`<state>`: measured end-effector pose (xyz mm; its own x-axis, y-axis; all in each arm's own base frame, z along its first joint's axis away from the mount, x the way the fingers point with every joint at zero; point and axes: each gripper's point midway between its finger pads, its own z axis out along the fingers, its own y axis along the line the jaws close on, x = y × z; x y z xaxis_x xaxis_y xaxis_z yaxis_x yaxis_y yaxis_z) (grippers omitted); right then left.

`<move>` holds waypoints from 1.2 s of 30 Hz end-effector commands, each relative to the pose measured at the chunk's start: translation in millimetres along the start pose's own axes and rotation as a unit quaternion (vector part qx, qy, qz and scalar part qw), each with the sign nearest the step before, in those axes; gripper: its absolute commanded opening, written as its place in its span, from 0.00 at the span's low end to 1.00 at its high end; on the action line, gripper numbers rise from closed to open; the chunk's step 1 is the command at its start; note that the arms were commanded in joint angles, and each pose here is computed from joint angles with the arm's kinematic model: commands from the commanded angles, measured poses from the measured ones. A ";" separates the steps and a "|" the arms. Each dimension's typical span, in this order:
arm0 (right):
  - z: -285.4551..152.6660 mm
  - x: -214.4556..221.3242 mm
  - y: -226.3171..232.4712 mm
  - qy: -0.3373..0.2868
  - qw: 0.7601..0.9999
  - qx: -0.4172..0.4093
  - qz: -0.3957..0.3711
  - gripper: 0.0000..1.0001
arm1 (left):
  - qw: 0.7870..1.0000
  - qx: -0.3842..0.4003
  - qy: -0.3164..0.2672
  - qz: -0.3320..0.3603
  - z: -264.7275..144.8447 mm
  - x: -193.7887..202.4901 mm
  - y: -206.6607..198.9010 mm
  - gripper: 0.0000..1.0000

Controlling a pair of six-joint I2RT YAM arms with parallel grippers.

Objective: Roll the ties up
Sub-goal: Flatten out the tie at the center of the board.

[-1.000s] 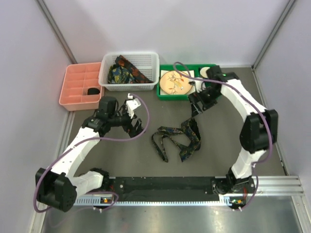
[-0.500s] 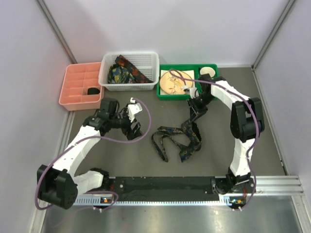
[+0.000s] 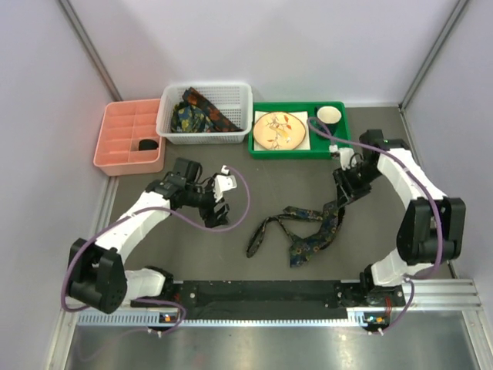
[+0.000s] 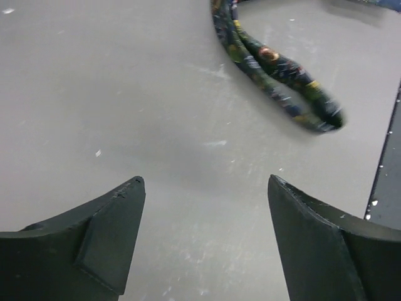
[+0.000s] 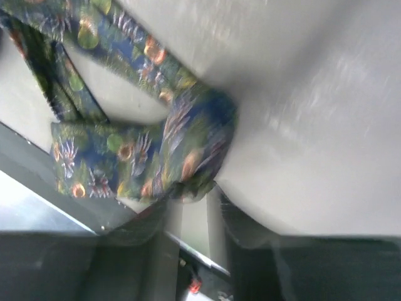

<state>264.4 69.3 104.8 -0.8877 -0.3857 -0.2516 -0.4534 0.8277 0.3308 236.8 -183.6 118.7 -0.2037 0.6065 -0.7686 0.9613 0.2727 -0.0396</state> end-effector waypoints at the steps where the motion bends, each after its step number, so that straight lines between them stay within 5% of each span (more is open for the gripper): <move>1: -23.2 28.2 3.7 0.004 0.994 0.044 -0.104 0.59 | 0.999 0.013 -0.029 0.011 10.4 -17.5 -0.3 0.85; 4: -46.9 21.4 20.4 -0.059 0.982 0.051 -0.170 0.79 | 0.998 0.007 -0.032 -0.058 13.6 -20.2 6.9 0.87; 13: -21.7 56.1 110.6 -0.030 0.931 -0.054 -0.360 0.76 | 0.985 0.025 -0.054 -0.164 20.5 -23.4 5.2 0.89; 19: 22.7 74.1 130.2 -0.038 0.838 -0.014 -0.545 0.78 | 0.962 0.016 -0.077 -0.261 12.6 -17.2 19.5 0.93; 29: 82.0 60.7 130.9 -0.049 0.711 0.109 -0.693 0.78 | 0.955 -0.009 -0.079 -0.287 2.9 -8.9 26.6 0.95; 31: 88.9 54.5 126.3 -0.039 0.706 0.128 -0.696 0.72 | 0.955 -0.010 -0.080 -0.284 1.7 -9.0 26.1 0.95; 34: 85.0 37.3 134.4 -0.050 0.721 0.144 -0.675 0.39 | 0.960 -0.009 -0.076 -0.270 -1.8 -8.1 22.3 0.92; 36: 76.1 30.4 134.6 -0.061 0.741 0.156 -0.651 0.00 | 0.962 -0.012 -0.071 -0.263 -5.5 -5.9 19.2 0.91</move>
<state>150.5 171.7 35.1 0.3624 -0.9115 -0.1947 -0.8951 -0.2822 -0.3452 261.2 -179.6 111.7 -0.6868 0.2606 -0.6785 0.6800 0.5601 -0.4731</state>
